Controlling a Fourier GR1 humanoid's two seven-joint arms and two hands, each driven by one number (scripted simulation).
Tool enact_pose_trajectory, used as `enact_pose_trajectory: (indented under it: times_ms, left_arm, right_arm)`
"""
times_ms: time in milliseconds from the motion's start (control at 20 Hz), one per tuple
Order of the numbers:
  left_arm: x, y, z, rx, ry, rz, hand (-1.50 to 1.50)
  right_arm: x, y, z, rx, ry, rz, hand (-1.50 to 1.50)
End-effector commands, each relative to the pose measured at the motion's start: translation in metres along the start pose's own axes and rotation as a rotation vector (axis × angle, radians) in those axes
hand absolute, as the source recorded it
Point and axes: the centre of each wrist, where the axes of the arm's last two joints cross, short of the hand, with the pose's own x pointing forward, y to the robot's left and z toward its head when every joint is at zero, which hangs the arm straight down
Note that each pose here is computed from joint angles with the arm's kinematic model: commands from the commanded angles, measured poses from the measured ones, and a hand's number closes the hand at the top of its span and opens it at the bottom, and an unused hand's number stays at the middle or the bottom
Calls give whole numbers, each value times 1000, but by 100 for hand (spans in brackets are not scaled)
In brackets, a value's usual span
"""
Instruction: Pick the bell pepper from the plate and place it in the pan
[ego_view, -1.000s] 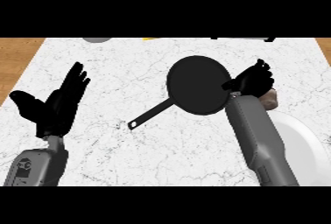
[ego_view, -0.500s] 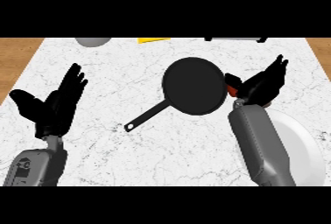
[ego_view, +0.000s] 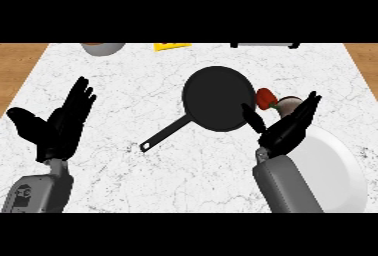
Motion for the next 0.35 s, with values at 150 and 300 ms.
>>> enact_pose_trajectory:
  times_ms: [150, 300]
  left_arm:
    - [3, 15, 2, 27, -1, 1, 0]
    - [6, 6, 4, 23, -8, -1, 0]
  right_arm:
    - [-30, -39, 50, 36, 87, -153, -150]
    - [-29, -48, 57, 48, 72, -135, -150]
